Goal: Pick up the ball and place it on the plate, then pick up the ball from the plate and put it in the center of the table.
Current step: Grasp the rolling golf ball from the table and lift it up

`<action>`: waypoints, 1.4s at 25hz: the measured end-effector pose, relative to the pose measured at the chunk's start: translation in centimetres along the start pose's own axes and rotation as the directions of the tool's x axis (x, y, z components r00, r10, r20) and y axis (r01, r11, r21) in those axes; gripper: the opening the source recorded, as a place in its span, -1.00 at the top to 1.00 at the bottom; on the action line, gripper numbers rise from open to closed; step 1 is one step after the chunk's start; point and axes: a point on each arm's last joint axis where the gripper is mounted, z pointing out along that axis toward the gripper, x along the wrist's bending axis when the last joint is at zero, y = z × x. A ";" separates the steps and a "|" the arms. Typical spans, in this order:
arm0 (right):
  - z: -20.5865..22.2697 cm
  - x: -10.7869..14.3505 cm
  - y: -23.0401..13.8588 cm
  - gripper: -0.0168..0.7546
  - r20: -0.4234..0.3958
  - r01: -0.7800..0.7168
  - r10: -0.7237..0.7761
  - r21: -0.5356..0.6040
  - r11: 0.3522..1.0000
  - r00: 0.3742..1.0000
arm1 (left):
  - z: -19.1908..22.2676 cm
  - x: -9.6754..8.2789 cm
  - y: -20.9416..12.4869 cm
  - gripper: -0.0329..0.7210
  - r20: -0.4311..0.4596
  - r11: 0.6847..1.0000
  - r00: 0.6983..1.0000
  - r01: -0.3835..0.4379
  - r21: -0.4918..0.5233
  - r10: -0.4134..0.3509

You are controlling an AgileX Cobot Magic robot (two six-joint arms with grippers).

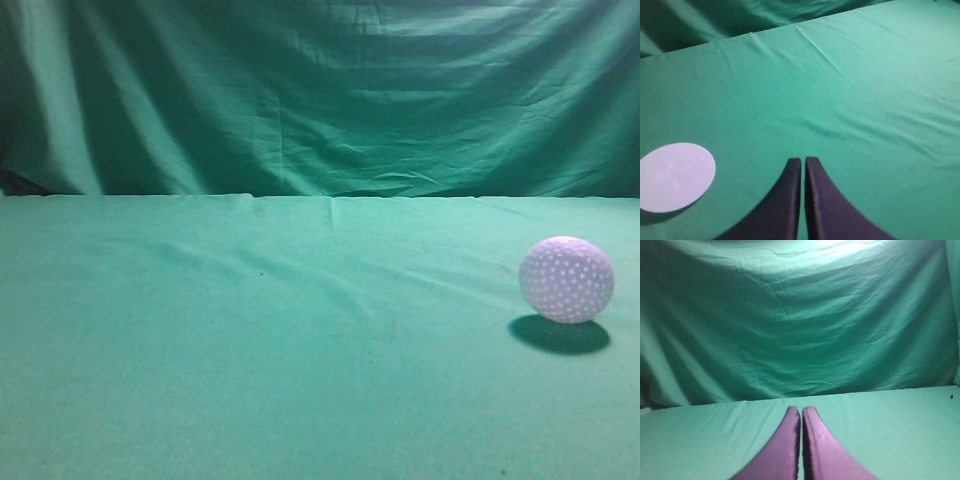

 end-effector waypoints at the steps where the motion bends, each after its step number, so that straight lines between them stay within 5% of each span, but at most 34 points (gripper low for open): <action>1: -0.1 0.1 0.4 0.96 -0.002 0.001 -0.001 -0.004 1.000 1.000 | 0.1 0.0 -0.3 0.91 0.000 1.000 1.000 0.001 0.010 -0.001; 8: 0.0 0.1 0.1 0.96 -0.006 0.028 -0.027 0.048 0.998 1.000 | 0.6 0.0 -1.4 0.91 0.000 0.999 1.000 0.001 0.046 -0.001; 12: 0.4 0.3 -0.1 0.96 -0.042 0.120 -0.113 0.237 0.964 0.993 | 0.6 0.1 -1.5 0.91 -0.002 0.999 1.000 -0.003 0.049 0.003; 20: 3.8 0.3 -1.4 0.83 -0.200 0.263 -0.171 0.729 0.633 0.965 | 0.6 0.1 -1.4 0.91 -0.008 0.999 1.000 -0.005 0.043 0.006; 24: 5.6 1.0 -1.6 0.83 -0.329 0.368 -0.172 0.757 0.539 0.928 | 0.6 0.2 -1.3 0.91 -0.016 0.999 1.000 -0.009 0.033 0.009; 25: 6.0 1.4 -1.6 0.96 -0.365 0.397 -0.167 0.755 0.522 0.916 | 0.6 0.2 -1.3 0.91 -0.016 0.999 1.000 -0.009 0.033 0.009; 26: 6.3 1.7 -1.5 0.83 -0.393 0.418 -0.163 0.749 0.513 0.905 | 0.6 0.2 -1.3 0.91 -0.016 0.999 1.000 -0.009 0.033 0.009; 35: 10.3 6.2 -2.5 0.83 -0.632 0.616 -0.090 0.698 0.365 0.770 | 0.6 0.2 -1.3 0.91 -0.018 0.999 1.000 -0.011 0.033 0.012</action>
